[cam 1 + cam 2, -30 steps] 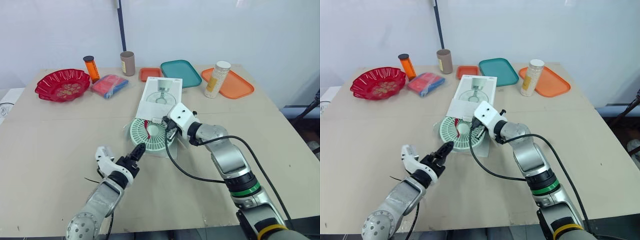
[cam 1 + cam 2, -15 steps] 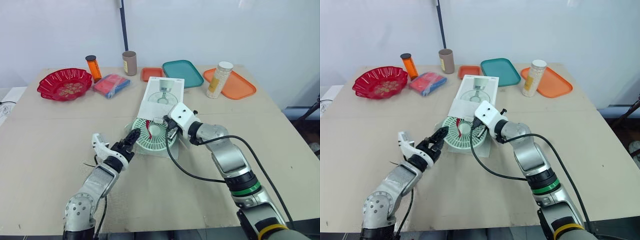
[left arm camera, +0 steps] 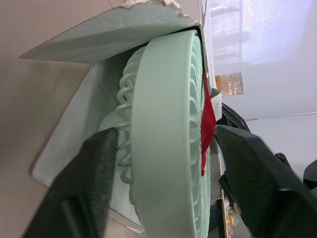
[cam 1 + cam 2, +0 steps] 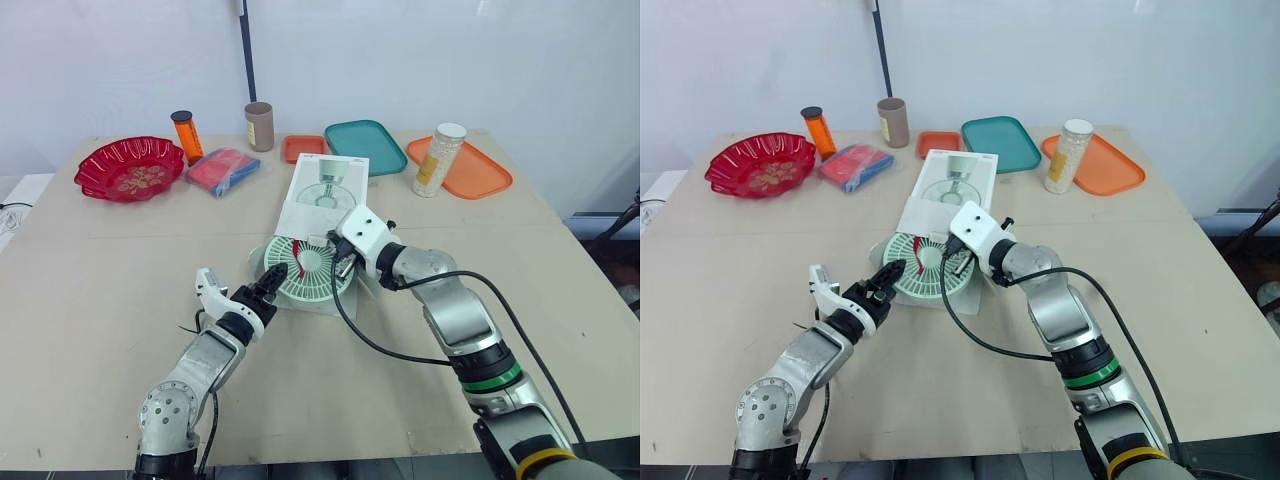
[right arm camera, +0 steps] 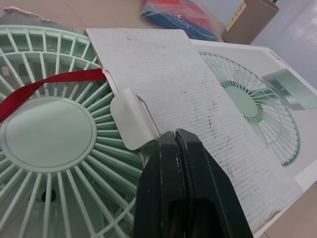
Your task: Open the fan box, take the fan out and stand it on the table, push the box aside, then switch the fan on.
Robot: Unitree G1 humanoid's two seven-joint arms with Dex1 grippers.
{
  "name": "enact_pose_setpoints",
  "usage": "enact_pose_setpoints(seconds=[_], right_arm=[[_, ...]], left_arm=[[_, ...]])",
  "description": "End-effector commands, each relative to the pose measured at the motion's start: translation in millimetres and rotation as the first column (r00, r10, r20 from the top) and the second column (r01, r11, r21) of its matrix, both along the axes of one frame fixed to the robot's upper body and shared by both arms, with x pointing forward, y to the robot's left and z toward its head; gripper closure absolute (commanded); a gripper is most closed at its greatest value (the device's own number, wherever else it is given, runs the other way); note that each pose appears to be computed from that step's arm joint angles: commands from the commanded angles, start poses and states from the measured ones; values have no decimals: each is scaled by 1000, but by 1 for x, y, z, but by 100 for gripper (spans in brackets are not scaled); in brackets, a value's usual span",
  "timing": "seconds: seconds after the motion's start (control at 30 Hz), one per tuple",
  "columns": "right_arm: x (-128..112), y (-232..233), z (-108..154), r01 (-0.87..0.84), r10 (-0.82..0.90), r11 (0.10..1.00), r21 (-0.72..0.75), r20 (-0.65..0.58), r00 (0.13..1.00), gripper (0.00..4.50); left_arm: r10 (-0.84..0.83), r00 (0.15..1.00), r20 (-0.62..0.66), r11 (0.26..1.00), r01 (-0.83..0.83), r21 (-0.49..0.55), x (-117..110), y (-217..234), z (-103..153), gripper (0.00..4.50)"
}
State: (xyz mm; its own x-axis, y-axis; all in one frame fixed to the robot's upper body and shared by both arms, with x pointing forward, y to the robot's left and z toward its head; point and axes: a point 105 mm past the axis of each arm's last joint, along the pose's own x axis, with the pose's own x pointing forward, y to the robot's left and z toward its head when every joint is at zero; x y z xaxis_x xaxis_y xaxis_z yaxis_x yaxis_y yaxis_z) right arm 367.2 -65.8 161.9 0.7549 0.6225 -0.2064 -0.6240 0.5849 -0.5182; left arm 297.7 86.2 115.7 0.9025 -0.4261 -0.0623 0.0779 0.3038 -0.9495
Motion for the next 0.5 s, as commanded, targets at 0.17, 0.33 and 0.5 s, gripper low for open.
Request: enact_pose_setpoints(seconds=[0.17,0.33,0.5], right_arm=[[3,-6,-16,34,-35,999,-24,-55,998,450],[3,-6,-15,35,-36,999,-22,-54,998,450],[3,-5,-16,35,-36,999,-18,-57,998,450]], left_arm=[[2,1000,28,1000,-1,-27,5,-3,4,209],[5,1000,15,1000,-4,-26,4,-4,1,209],[26,1000,-11,999,-26,-37,-4,4,-3,209]])
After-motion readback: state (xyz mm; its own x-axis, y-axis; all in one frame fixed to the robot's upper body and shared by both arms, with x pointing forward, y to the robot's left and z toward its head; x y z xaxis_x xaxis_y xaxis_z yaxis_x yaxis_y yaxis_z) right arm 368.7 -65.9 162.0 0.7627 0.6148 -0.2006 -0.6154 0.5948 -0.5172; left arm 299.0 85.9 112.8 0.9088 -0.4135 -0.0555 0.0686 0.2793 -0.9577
